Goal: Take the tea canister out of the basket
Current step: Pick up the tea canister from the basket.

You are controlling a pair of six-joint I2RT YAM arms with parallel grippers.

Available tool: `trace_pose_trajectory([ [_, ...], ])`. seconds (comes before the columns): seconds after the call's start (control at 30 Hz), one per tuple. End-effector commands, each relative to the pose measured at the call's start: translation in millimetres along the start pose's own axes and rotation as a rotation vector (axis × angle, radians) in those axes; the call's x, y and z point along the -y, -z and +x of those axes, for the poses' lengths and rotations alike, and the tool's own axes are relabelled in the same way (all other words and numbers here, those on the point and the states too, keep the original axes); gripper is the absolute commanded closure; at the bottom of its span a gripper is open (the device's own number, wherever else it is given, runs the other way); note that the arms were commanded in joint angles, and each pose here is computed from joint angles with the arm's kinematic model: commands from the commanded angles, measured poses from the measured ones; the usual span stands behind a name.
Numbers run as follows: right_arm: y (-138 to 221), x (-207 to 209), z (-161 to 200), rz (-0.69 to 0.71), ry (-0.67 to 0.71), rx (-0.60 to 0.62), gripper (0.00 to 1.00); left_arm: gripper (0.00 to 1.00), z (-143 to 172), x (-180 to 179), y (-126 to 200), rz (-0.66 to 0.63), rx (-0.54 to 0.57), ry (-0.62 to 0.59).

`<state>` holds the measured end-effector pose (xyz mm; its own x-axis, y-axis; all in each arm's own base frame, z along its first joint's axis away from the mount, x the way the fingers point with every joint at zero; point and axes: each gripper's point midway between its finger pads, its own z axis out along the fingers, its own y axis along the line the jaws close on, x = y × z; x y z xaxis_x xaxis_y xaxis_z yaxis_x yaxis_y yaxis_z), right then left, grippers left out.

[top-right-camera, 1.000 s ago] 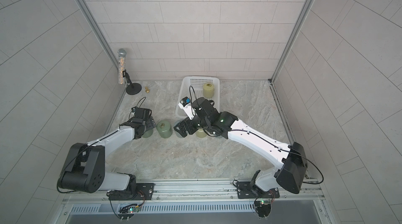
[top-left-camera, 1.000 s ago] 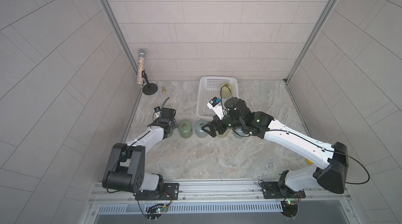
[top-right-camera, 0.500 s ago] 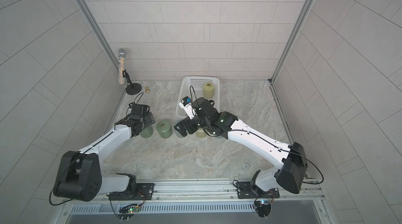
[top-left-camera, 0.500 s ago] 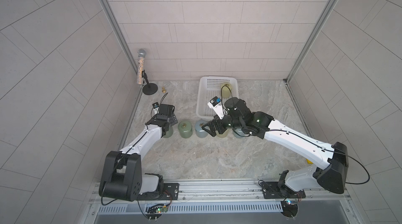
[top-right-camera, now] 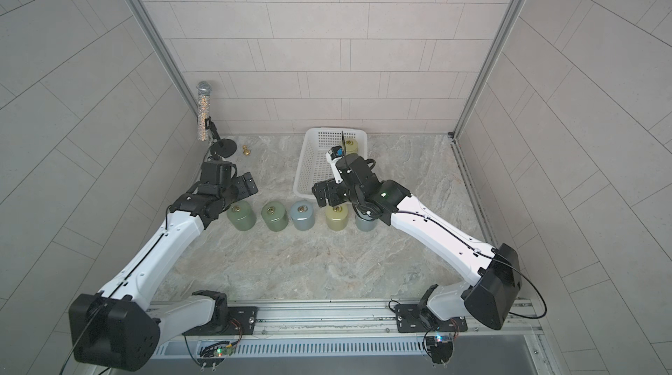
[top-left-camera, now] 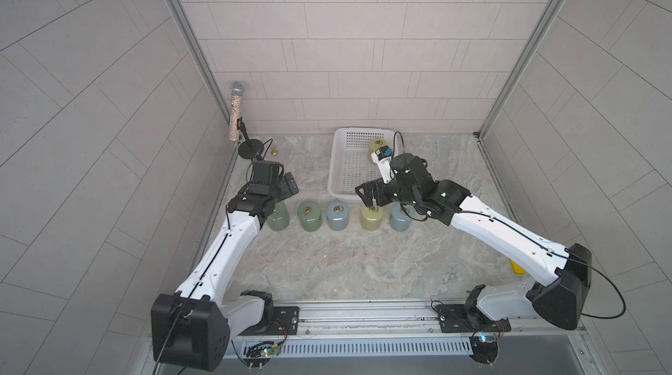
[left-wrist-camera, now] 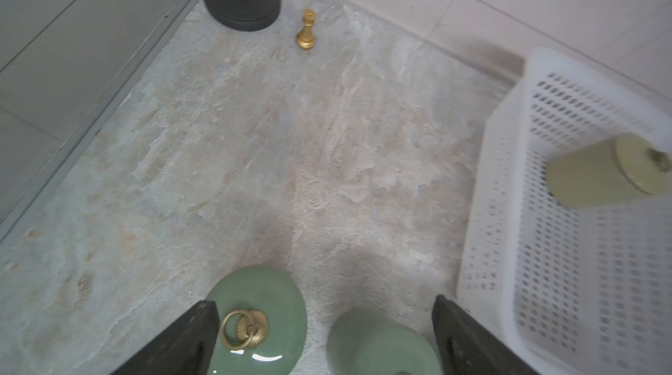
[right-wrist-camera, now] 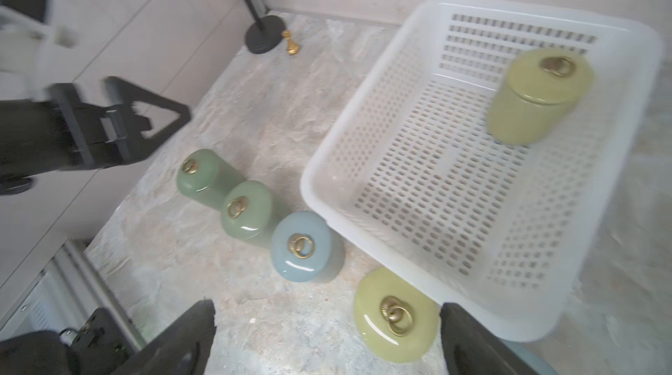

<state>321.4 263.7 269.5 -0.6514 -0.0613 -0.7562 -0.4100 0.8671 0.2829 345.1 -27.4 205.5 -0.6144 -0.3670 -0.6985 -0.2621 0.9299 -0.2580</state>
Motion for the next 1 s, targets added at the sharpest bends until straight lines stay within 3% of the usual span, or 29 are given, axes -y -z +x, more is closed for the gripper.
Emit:
trace_pose_trajectory([
  [0.0,-2,37,2,0.121,-0.08,-0.014,0.0,0.0,-3,38,19,0.2,-0.035,-0.051],
  [0.13,-7,59,-5,0.187,-0.094,-0.002,0.0,0.0,1,71,35,0.376,-0.078,-0.089],
  [0.4,-42,101,-16,0.277,-0.129,-0.032,0.0,0.0,12,110,59,0.576,-0.125,-0.151],
  [0.6,-83,118,-25,0.326,-0.132,-0.045,0.0,0.0,20,136,73,0.642,-0.125,-0.234],
  [0.97,-162,157,-47,0.415,-0.127,-0.05,0.0,0.0,14,159,93,0.733,-0.132,-0.224],
])
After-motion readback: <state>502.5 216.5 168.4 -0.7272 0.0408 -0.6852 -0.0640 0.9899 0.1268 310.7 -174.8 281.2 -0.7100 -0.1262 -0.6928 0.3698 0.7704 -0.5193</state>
